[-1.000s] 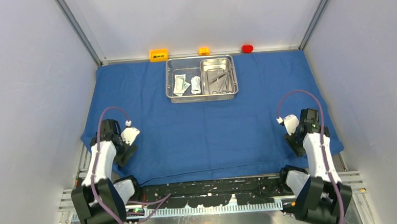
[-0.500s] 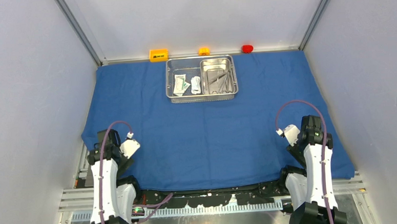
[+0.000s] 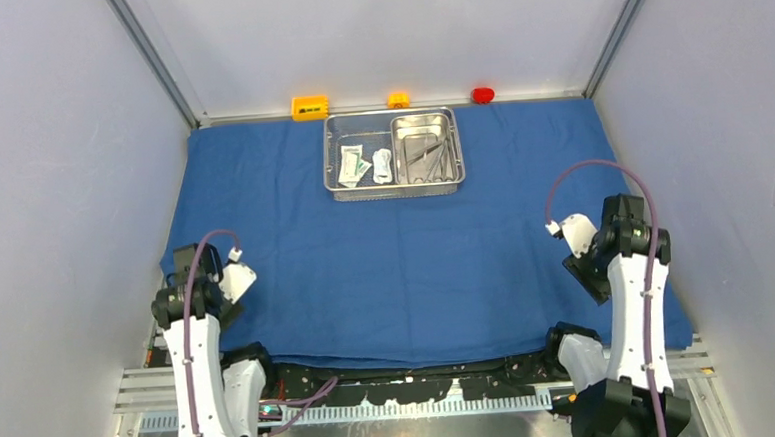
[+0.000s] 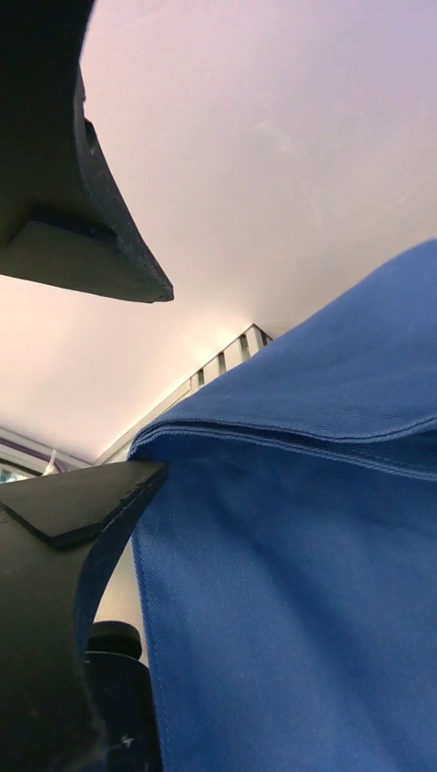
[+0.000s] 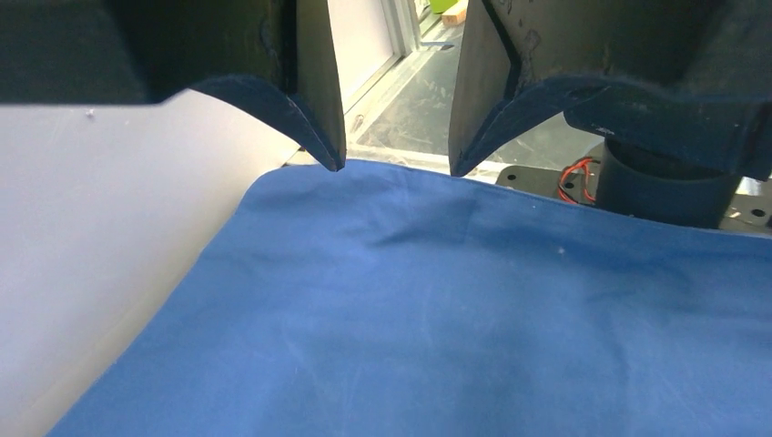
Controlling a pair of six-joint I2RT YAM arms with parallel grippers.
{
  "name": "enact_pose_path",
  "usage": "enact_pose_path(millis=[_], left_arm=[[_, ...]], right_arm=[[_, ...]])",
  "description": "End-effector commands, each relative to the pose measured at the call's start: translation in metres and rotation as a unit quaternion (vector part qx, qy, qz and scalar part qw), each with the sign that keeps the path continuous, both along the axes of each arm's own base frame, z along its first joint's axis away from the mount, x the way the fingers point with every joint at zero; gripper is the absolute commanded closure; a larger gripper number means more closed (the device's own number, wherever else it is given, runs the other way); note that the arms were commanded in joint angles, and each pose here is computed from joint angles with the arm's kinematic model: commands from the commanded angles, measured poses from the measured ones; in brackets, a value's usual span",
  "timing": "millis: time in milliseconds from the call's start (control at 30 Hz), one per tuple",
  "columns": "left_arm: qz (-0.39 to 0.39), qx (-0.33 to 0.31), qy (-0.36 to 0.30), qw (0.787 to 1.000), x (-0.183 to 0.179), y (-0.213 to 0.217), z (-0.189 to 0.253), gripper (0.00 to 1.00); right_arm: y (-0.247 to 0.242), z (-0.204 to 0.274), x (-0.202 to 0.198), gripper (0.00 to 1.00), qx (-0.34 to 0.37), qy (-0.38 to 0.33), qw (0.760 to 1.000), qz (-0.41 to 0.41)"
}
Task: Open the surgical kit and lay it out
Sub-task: Smooth out the surgical kit at the center of the board.
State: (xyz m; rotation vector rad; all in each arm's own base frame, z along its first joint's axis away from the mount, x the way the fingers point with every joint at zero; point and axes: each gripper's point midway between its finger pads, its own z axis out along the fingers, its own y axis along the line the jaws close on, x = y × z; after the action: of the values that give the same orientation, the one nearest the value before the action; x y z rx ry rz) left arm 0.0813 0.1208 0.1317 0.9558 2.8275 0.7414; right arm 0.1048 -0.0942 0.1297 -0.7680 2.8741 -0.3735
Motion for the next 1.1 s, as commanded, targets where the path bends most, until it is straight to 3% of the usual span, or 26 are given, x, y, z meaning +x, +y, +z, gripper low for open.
enact_pose_path(millis=[0,133,333,633,767,933,1067], left_arm=[[0.051,-0.011,-0.035,0.998,0.009,0.0,0.026,0.34],[0.077,-0.036,-0.036,0.996,0.022,-0.003,0.025,0.32],[0.092,0.026,-0.007,0.995,0.014,0.016,0.012,0.31],[0.098,-0.172,-0.053,0.979,0.048,-0.043,0.011,0.24],[0.079,-0.231,-0.038,0.969,0.062,-0.063,0.003,0.23],[0.054,-0.219,0.006,0.974,0.066,-0.067,-0.025,0.22],[0.051,-0.169,0.03,0.984,0.064,-0.055,-0.046,0.22]], right_arm=[[0.006,0.009,0.026,0.49,0.036,-0.033,0.999,-0.01],[0.008,0.007,0.037,0.49,0.052,-0.03,0.998,-0.013],[0.004,0.002,0.047,0.49,0.051,-0.028,0.998,-0.011],[0.011,-0.007,0.06,0.49,0.088,-0.016,0.996,-0.022],[0.012,-0.008,0.061,0.49,0.094,-0.013,0.995,-0.025],[0.013,-0.009,0.061,0.49,0.094,-0.012,0.995,-0.027],[0.014,-0.012,0.059,0.49,0.097,-0.006,0.995,-0.028]])
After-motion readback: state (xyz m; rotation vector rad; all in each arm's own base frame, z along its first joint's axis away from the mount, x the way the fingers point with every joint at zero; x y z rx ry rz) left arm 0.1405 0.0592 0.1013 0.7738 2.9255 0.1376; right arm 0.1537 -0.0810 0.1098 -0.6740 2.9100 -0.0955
